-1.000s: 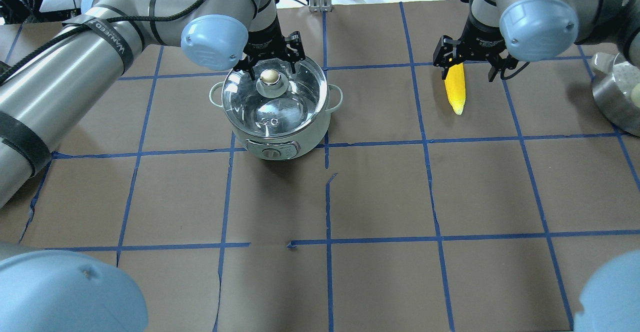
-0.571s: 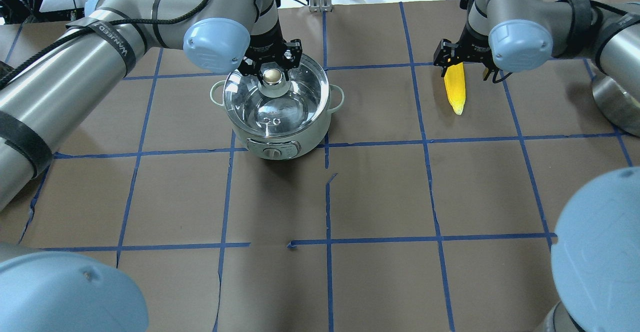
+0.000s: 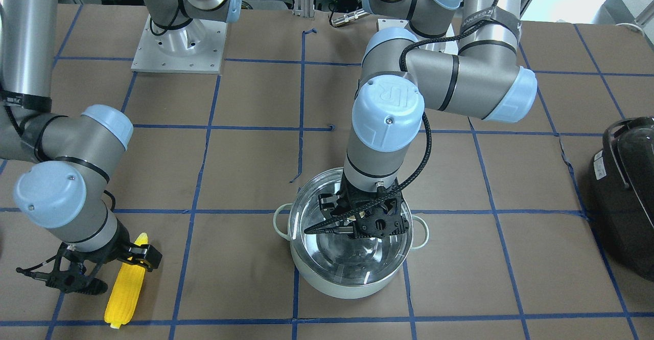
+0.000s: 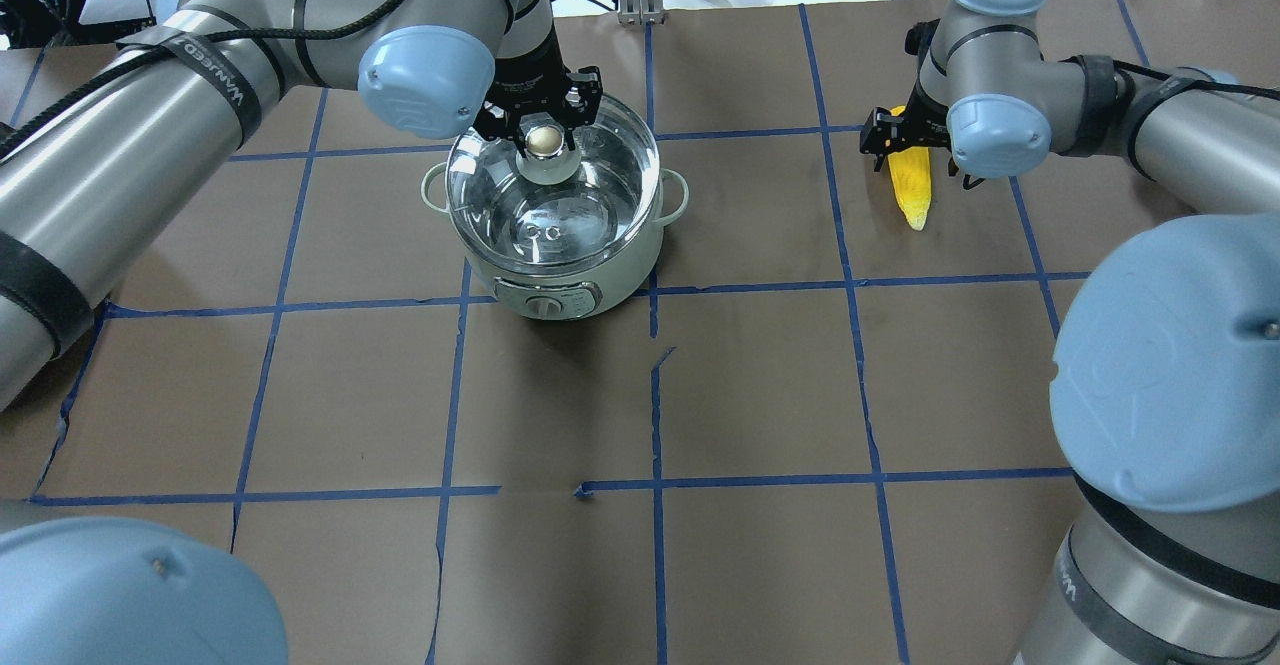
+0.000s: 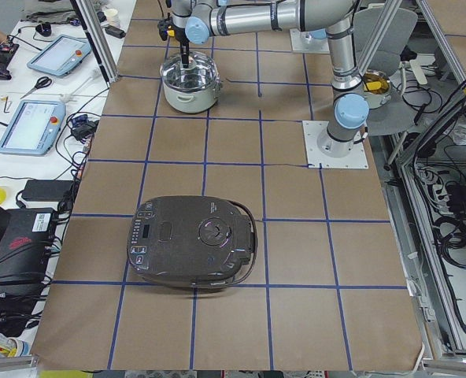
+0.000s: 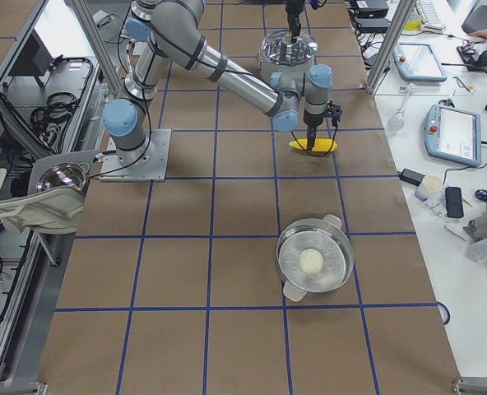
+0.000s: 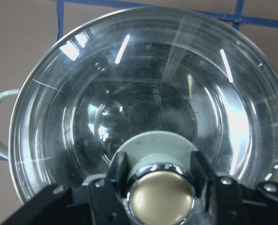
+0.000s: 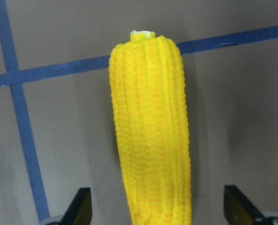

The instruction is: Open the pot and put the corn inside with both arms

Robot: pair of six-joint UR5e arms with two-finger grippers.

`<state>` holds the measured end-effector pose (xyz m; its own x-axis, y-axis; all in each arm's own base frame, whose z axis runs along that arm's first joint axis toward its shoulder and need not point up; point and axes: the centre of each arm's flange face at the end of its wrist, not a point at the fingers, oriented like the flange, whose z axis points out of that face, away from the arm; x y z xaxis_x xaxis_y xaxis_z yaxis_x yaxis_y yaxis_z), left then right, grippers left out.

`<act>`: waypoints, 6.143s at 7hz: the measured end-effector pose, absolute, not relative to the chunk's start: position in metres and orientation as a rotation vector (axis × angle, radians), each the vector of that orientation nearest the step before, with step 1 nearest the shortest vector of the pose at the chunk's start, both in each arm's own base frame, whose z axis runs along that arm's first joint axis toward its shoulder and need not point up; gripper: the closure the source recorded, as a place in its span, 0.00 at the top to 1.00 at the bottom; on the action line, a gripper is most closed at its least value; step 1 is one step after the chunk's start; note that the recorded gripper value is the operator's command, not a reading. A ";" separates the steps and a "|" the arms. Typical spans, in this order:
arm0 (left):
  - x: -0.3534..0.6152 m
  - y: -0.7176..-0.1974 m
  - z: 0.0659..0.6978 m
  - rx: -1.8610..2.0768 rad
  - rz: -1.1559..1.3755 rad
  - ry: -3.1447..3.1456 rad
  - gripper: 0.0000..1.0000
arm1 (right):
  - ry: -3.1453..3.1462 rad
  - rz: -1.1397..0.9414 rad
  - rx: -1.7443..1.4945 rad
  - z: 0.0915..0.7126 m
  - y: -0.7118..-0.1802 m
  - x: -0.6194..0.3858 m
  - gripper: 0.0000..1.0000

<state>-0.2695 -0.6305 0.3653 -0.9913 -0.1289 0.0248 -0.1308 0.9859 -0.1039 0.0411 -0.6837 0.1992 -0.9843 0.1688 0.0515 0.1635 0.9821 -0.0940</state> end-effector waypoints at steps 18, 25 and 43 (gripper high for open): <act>0.086 -0.574 0.220 0.162 0.183 -3.193 1.00 | -3.178 0.267 0.283 0.340 -0.611 0.451 0.99; 0.020 -0.573 0.431 0.010 0.018 -3.172 1.00 | -3.241 0.332 0.162 0.357 -0.621 0.405 1.00; -0.154 -0.501 0.541 -0.108 0.158 -3.125 1.00 | -3.141 -0.153 -0.068 0.516 -0.525 0.170 1.00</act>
<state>-0.1538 -0.5006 0.5409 -0.9976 0.0693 0.0070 0.0683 0.9925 -0.1010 0.1697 -0.5246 0.5157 -0.9991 0.0431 -0.0017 0.0428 0.9944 0.0971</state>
